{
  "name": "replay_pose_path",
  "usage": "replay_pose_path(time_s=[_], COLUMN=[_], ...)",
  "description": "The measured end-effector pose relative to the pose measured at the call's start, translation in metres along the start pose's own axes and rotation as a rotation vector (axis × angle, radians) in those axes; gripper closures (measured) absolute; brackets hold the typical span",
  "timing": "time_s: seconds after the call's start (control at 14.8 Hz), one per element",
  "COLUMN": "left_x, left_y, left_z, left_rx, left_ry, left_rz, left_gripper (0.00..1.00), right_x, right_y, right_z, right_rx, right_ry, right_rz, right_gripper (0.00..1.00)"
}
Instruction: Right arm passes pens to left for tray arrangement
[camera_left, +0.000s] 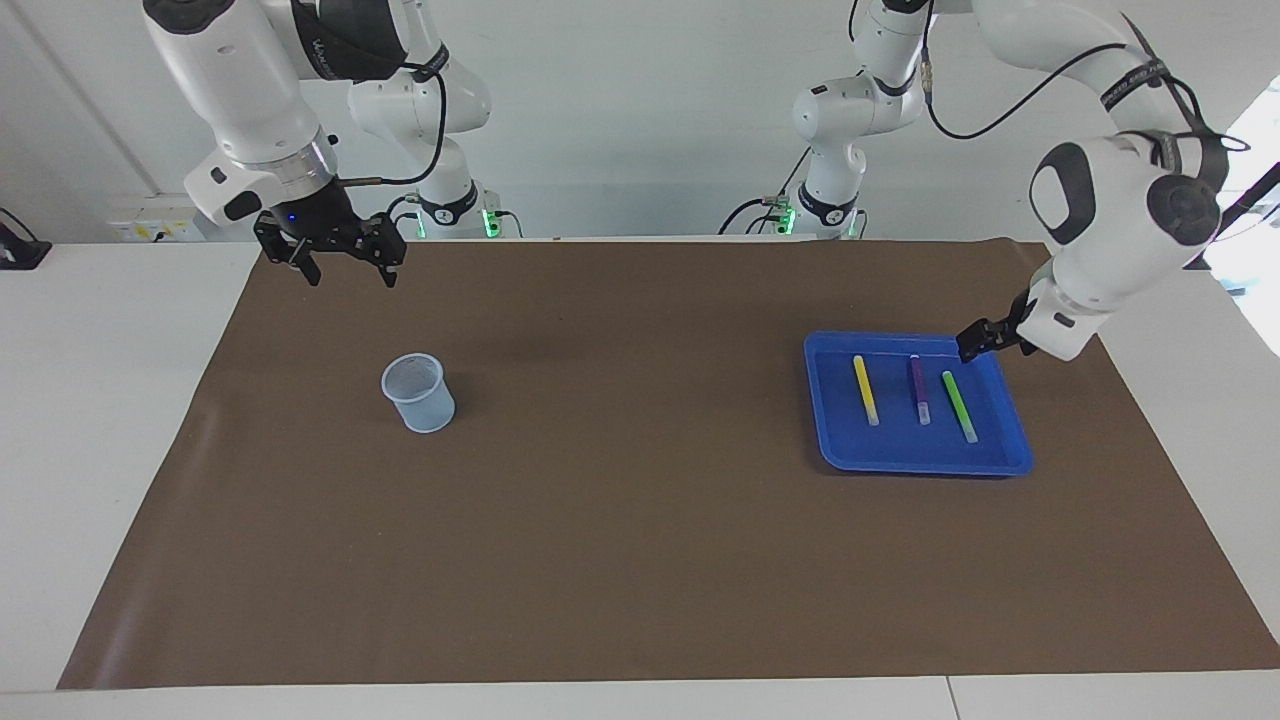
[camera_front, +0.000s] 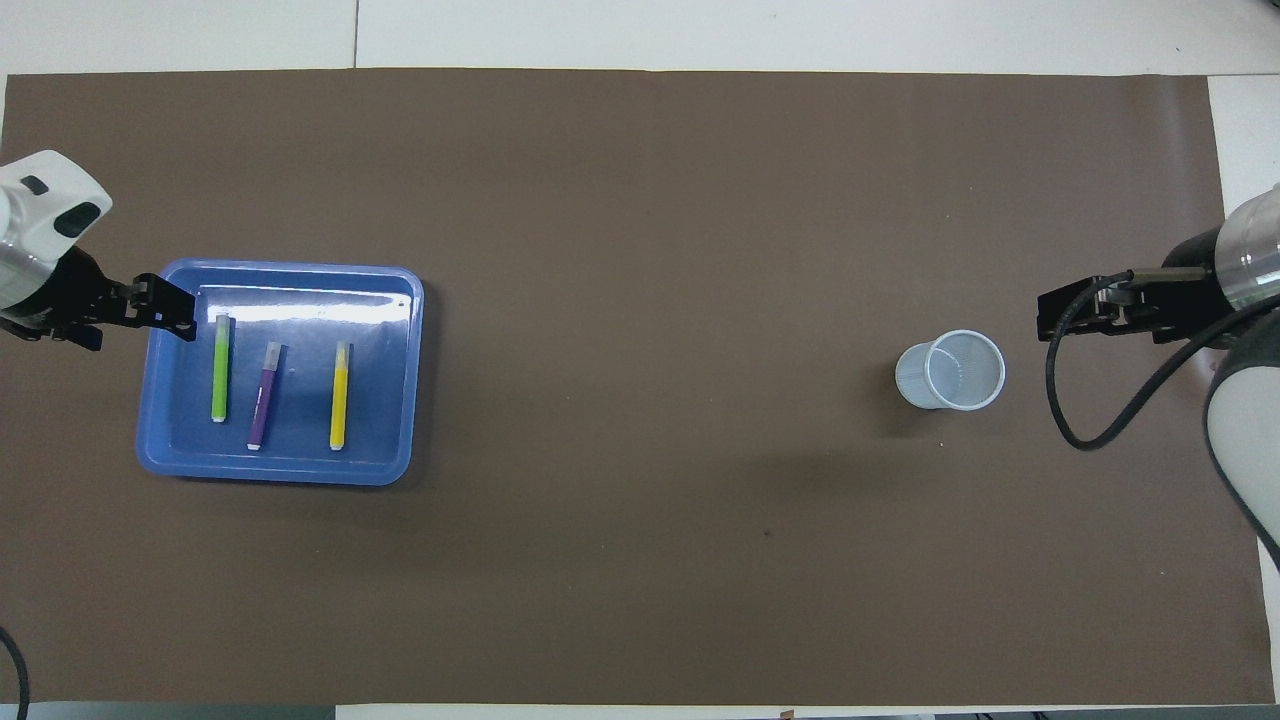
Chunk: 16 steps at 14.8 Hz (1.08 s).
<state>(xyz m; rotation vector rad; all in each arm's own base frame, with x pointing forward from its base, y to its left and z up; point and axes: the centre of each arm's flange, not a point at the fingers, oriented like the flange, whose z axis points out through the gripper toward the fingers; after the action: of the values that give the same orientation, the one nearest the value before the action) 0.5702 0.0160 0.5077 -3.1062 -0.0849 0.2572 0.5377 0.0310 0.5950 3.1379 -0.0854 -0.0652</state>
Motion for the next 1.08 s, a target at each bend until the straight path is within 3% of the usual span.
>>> replay_pose_path(time_s=[0.2,0.41,0.54,0.88,1.08], left_x=[-0.053,-0.086,-0.093,-0.113,-0.106], left_y=[0.003,0.011,0.022,0.044,0.038], left_z=[-0.064,-0.096,-0.105,-0.146,-0.138], left_rx=[-0.002,0.007,0.009,0.001,-0.004], left_ry=[0.043,0.074,0.088,0.032,0.019], left_rz=[-0.039,-0.036,-0.015,0.036,0.026], left_gripper=[0.0,0.0,0.0,0.0,0.0], right_x=[0.0,0.001,0.001,0.001,0.001], right_y=[0.004,0.005,0.005,0.005,0.005], right_z=[0.0,0.0,0.0,0.0,0.0], right_rx=[0.001,0.001,0.001,0.001,0.001], right_ry=[0.0,0.0,0.0,0.0,0.0], right_rz=[0.008,0.009,0.009,0.009,0.009], right_gripper=[0.0,0.0,0.0,0.0,0.0])
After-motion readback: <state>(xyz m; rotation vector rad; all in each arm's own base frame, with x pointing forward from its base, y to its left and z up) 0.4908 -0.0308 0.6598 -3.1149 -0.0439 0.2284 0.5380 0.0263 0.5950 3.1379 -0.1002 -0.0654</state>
